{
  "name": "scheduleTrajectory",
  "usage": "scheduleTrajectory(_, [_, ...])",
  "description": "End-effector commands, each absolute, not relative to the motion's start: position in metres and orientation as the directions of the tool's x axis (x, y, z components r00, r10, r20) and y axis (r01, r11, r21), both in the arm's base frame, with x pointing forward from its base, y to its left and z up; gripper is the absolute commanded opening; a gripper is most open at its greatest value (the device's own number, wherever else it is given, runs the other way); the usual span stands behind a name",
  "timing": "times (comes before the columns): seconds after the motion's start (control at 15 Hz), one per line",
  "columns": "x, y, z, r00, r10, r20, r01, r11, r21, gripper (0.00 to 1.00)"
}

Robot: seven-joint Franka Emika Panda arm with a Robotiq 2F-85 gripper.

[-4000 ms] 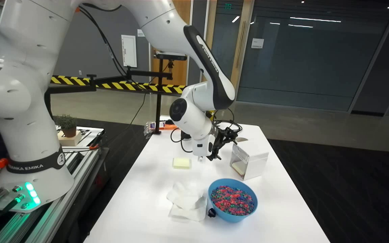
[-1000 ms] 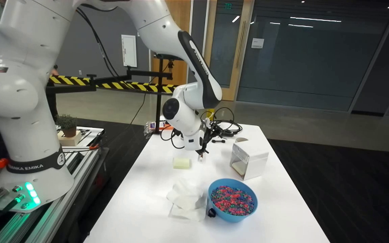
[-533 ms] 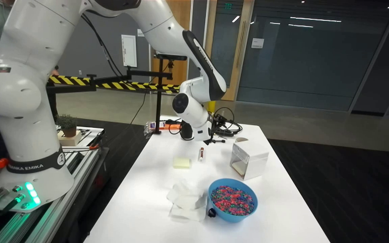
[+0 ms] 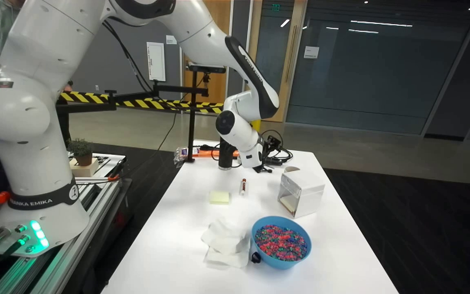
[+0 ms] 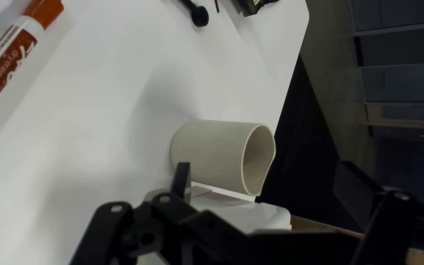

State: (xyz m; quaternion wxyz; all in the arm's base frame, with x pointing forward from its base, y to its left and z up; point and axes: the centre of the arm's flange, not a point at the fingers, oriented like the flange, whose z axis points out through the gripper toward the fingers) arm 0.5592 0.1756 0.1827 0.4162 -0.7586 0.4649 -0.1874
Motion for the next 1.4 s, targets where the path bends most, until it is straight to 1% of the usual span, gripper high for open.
scheduleTrajectory(0.0, [0.559,0.176,0.182,0.498,-0.861,-0.103,-0.550,-0.221,-0.806,1.00])
scheduleTrajectory(0.53, [0.581,0.148,0.194,0.441,-0.893,-0.087,-0.540,-0.186,-0.821,1.00])
scheduleTrajectory(1.0, [0.588,0.094,0.200,0.393,-0.918,-0.050,-0.547,-0.190,-0.815,1.00])
scheduleTrajectory(1.33, [0.571,0.054,0.197,0.396,-0.918,-0.026,-0.559,-0.219,-0.800,1.00])
